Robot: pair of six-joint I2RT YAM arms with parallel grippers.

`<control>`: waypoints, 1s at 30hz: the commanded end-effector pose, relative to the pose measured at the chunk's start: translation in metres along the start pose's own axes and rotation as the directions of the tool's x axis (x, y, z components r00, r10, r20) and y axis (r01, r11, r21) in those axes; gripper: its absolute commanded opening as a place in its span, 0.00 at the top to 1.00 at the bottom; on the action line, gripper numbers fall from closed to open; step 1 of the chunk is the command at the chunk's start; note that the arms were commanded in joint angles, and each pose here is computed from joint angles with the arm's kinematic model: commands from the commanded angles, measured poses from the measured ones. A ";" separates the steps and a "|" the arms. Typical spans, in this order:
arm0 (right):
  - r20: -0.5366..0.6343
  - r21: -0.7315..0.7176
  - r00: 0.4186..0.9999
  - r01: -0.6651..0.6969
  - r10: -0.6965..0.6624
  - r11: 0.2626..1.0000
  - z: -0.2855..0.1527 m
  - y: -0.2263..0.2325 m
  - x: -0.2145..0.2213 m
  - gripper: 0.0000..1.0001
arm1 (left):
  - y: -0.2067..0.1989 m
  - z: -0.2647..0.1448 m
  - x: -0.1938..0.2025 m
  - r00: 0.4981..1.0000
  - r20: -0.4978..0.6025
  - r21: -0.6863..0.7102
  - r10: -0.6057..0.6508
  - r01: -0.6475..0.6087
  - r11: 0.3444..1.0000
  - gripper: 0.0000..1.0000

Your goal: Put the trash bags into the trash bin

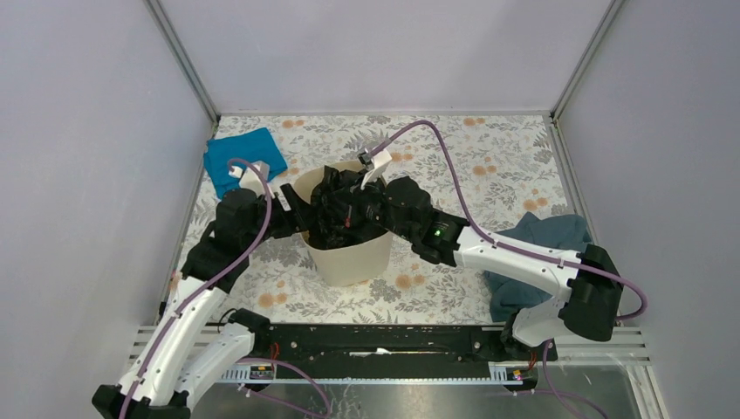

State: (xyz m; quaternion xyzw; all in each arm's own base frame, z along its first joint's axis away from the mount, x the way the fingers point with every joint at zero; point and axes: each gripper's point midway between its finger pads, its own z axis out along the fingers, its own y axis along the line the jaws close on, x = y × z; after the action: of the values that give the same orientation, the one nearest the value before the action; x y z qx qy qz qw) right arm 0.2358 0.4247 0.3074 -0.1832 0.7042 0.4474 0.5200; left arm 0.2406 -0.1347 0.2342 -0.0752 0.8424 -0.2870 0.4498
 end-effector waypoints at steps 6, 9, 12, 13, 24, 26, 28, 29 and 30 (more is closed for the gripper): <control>0.060 -0.034 0.994 0.091 -0.089 0.995 -0.019 0.021 -0.048 0.84 | 0.000 -0.079 -0.056 0.965 0.246 -0.105 0.086 -0.062 0.993 0.10; 0.052 -0.040 0.993 0.112 -0.110 0.993 -0.021 0.025 -0.054 0.73 | -0.018 -0.103 -0.073 0.946 0.308 -0.055 0.096 -0.083 0.995 0.06; 0.043 -0.046 0.991 0.125 -0.123 0.991 -0.026 0.028 -0.062 0.53 | -0.061 -0.118 -0.090 0.935 0.340 0.114 0.105 -0.152 0.982 0.01; 0.047 -0.050 0.992 0.123 -0.120 0.991 -0.028 0.030 -0.065 0.46 | -0.077 -0.119 -0.093 0.937 0.332 0.176 0.112 -0.178 0.968 0.01; 0.047 -0.118 0.990 0.135 -0.130 0.984 -0.051 0.043 -0.073 0.19 | -0.115 -0.065 -0.123 0.971 0.234 0.259 0.058 -0.119 0.958 0.01; -0.020 -0.203 0.978 0.199 -0.207 0.959 -0.049 0.054 -0.057 0.19 | -0.116 -0.048 -0.122 0.980 0.188 0.261 0.071 -0.119 0.958 0.03; -0.101 -0.201 0.958 0.246 -0.270 0.948 -0.046 0.049 -0.040 0.18 | -0.112 -0.032 -0.118 0.985 0.147 0.244 0.088 -0.122 0.962 0.05; -0.124 -0.188 0.946 0.273 -0.299 0.943 -0.045 0.046 -0.035 0.18 | -0.110 -0.026 -0.115 0.987 0.128 0.235 0.097 -0.125 0.964 0.07; -0.137 -0.173 0.935 0.303 -0.328 0.937 -0.044 0.043 -0.033 0.17 | -0.108 -0.022 -0.112 0.988 0.117 0.230 0.104 -0.129 0.965 0.11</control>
State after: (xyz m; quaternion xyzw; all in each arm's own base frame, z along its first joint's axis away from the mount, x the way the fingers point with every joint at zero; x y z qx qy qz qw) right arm 0.2023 0.4005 0.3693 -0.2911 0.6714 0.4355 0.5243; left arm 0.2670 -0.1626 0.3708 -0.0099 0.7903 -0.3438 0.5071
